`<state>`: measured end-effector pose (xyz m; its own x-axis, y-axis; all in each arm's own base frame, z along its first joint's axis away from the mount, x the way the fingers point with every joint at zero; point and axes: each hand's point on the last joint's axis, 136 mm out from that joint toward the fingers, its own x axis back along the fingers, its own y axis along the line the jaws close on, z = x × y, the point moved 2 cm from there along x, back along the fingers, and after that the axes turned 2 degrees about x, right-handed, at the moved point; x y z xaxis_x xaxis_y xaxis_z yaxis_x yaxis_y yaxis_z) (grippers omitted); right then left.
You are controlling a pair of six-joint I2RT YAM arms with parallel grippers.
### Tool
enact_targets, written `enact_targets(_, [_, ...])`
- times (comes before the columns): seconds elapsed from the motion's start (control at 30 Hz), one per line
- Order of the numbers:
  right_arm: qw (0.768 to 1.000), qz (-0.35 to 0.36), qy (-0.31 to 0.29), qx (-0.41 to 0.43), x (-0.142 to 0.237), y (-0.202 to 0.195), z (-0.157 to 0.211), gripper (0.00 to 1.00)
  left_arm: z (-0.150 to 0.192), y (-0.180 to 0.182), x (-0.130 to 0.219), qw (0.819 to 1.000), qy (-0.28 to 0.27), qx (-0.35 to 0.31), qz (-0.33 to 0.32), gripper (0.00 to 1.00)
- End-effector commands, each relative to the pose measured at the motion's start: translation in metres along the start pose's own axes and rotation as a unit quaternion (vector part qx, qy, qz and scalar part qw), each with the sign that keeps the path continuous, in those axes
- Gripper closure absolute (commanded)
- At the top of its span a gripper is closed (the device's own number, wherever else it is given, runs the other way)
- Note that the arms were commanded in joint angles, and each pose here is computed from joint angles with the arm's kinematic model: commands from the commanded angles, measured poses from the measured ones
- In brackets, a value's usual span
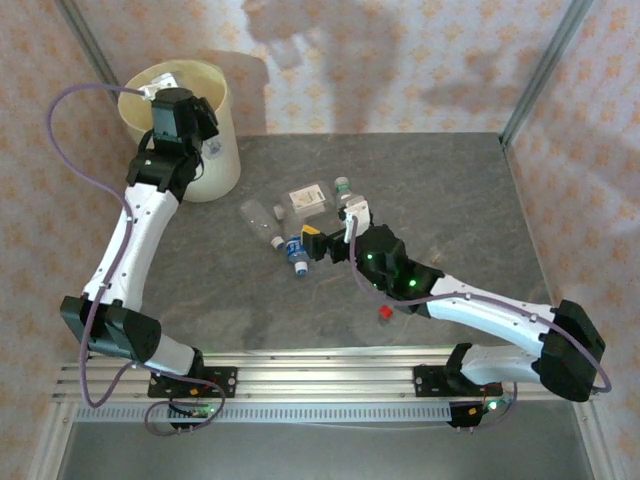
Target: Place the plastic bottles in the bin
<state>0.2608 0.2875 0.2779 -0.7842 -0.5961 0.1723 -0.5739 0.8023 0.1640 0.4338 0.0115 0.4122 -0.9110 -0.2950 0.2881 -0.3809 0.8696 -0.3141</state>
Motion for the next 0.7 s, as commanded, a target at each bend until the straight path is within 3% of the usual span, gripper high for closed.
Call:
enact_targets(0.0, [1.000, 0.011, -0.006, 0.000, 0.009, -0.006, -0.006, 0.01, -0.060, 0.009, 0.006, 0.994, -0.108, 0.002, -0.033, 0.50])
enact_targets(0.2, [1.000, 0.013, -0.003, -0.005, 0.011, -0.007, -0.005, 0.01, -0.088, 0.017, -0.012, 0.986, -0.158, -0.010, -0.060, 0.50])
enact_targets(0.67, [1.000, 0.019, 0.016, -0.001, 0.011, -0.009, 0.000, 0.01, -0.069, 0.044, -0.087, 0.991, -0.062, -0.025, -0.115, 0.49])
